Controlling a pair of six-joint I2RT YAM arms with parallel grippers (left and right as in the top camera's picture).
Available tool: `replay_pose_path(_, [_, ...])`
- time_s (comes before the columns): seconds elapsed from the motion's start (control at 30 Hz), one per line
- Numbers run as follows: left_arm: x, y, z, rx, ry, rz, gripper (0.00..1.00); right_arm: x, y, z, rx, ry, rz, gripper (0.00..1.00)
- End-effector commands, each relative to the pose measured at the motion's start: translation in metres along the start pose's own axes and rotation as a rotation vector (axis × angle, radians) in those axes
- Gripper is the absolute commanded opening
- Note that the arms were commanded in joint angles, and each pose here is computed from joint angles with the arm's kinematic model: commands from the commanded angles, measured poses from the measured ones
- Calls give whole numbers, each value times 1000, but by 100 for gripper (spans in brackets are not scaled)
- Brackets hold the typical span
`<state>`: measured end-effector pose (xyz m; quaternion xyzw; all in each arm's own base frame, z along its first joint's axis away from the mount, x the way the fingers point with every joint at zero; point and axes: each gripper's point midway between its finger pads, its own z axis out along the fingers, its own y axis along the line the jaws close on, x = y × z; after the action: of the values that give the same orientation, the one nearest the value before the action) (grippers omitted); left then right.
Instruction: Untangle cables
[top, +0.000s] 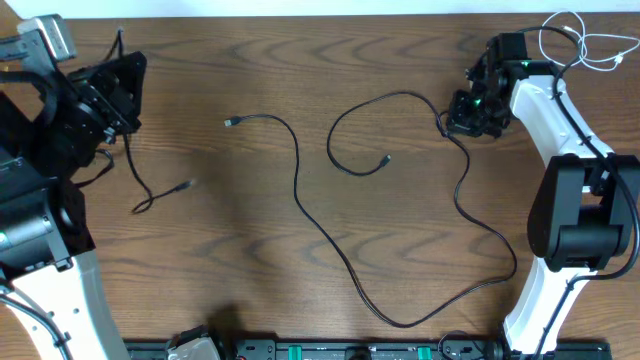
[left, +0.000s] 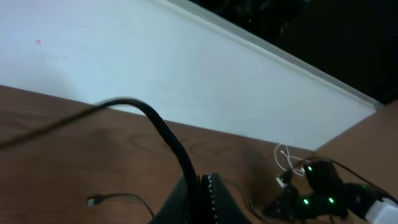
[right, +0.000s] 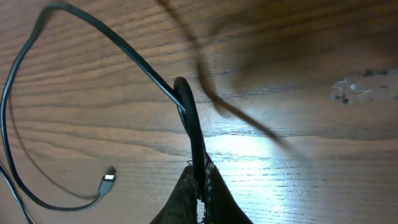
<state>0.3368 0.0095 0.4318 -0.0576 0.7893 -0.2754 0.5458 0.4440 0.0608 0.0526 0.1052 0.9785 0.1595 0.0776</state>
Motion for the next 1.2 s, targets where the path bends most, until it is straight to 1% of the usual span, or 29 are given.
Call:
replay_pose_path(0.0, [5, -7, 4, 33, 27, 22, 7, 10, 17, 7, -51, 38, -112, 1])
replay_pose_path(0.2, [20, -1, 5, 16, 86, -3, 7, 26, 39, -3, -82, 68, -180, 1])
replay_pose_path(0.3, [27, 2, 5, 6, 111, -8, 7, 35, 61, -20, -102, 53, -264, 1])
replay_pose_path(0.4, [28, 2, 5, 6, 115, -6, 7, 52, 98, -31, -137, 42, -374, 1])
replay_pose_path(0.47, [28, 2, 5, 6, 115, -5, 7, 66, 118, -26, -146, 61, -422, 1])
replay_pose_path(0.53, [28, 3, 5, 3, 114, 7, 7, 74, 125, -18, -113, 76, -414, 1])
replay_pose_path(0.63, [28, 14, 4, -62, 113, 2, 7, 80, 130, -13, -86, 81, -400, 1])
replay_pose_path(0.73, [34, 38, 1, -198, 125, -18, 7, 92, 144, -11, -107, 101, -434, 2])
replay_pose_path(0.8, [40, 51, -1, -264, 146, -38, 7, 95, 145, -8, -75, 95, -456, 8])
replay_pose_path(0.83, [45, 56, -2, -291, 164, -51, 7, 96, 145, -7, -58, 90, -465, 13])
replay_pose_path(0.9, [57, 68, -2, -341, 213, -81, 7, 99, 148, -5, -37, 85, -487, 30])
replay_pose_path(0.93, [64, 75, -1, -365, 242, -100, 7, 102, 151, -4, -39, 87, -514, 36])
replay_pose_path(0.97, [68, 78, -1, -376, 257, -109, 7, 104, 154, -4, -42, 88, -534, 40])
replay_pose_path(1.03, [81, 87, 4, -386, 319, -130, 7, 110, 161, -2, -47, 92, -583, 45])
replay_pose_path(1.13, [91, 95, 10, -395, 365, -157, 7, 118, 169, 2, -54, 98, -629, 49])
replay_pose_path(1.17, [93, 98, 12, -398, 379, -167, 7, 122, 172, 5, -56, 103, -646, 52])
